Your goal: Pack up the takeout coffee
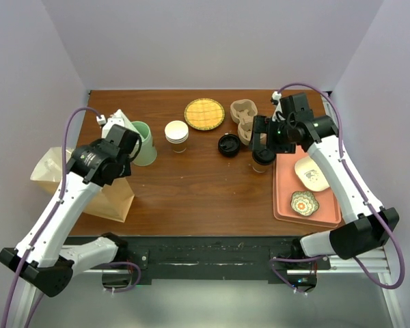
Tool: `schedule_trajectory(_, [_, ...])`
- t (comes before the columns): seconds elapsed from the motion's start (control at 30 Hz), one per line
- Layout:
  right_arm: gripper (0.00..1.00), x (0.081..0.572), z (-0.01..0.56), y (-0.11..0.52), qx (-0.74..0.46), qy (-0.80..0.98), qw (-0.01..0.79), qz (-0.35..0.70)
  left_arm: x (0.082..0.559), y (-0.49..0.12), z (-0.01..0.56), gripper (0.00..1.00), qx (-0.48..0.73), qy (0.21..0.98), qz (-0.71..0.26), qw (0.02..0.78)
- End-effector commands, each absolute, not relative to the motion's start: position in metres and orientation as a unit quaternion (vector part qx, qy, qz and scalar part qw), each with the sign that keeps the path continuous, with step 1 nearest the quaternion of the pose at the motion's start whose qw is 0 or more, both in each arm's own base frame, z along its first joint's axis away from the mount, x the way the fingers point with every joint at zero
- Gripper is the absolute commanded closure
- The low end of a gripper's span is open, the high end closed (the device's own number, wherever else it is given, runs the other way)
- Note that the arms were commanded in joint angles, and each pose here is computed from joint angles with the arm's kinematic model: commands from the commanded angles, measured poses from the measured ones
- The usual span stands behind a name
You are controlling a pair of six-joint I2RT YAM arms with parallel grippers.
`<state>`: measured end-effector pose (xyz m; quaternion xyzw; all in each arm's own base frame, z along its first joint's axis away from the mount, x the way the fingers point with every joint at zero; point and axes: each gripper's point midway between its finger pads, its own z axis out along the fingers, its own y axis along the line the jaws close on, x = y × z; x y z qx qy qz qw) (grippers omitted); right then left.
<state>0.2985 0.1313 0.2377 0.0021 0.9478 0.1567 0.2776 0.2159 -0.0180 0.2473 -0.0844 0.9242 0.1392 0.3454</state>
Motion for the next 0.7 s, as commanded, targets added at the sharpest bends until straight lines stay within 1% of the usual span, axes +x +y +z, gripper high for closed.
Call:
schedule_trajectory(0.0, [0.02, 0.292, 0.253, 0.143, -0.02, 0.941, 0.287, 0.181, 0.222, -0.023, 0.261, 0.74, -0.086, 0.922, 0.122, 0.356])
schedule_trajectory(0.03, [0.02, 0.294, 0.257, 0.144, -0.022, 0.939, 0.291, 0.183, 0.224, -0.03, 0.262, 0.79, -0.081, 0.926, 0.106, 0.352])
schedule_trajectory(0.1, [0.02, 0.295, 0.257, 0.146, -0.023, 0.939, 0.288, 0.184, 0.227, -0.042, 0.276, 0.88, -0.07, 0.927, 0.074, 0.361])
schedule_trajectory(0.17, [0.02, 0.298, 0.259, 0.147, -0.023, 0.939, 0.291, 0.184, 0.226, -0.061, 0.28, 0.92, -0.061, 0.934, 0.021, 0.353])
schedule_trajectory(0.2, [0.02, 0.3, 0.261, 0.148, -0.023, 0.938, 0.292, 0.184, 0.226, -0.068, 0.288, 0.96, -0.065, 0.932, -0.003, 0.357])
schedule_trajectory(0.27, [0.02, 0.302, 0.261, 0.148, -0.023, 0.938, 0.292, 0.183, 0.221, -0.09, 0.29, 0.99, -0.07, 0.936, -0.066, 0.339])
schedule_trajectory(0.33, [0.01, 0.305, 0.263, 0.15, -0.024, 0.937, 0.294, 0.185, 0.214, -0.115, 0.289, 1.0, -0.061, 0.939, -0.128, 0.312])
schedule_trajectory(0.43, [0.02, 0.31, 0.264, 0.151, -0.02, 0.937, 0.296, 0.184, 0.204, -0.144, 0.282, 1.0, -0.052, 0.941, -0.193, 0.274])
schedule_trajectory(0.57, [0.02, 0.314, 0.271, 0.152, -0.018, 0.935, 0.302, 0.183, 0.196, -0.177, 0.28, 1.0, -0.044, 0.94, -0.224, 0.254])
schedule_trajectory(0.67, [0.02, 0.314, 0.274, 0.15, -0.014, 0.934, 0.308, 0.182, 0.2, -0.21, 0.283, 1.0, -0.029, 0.933, -0.257, 0.252])
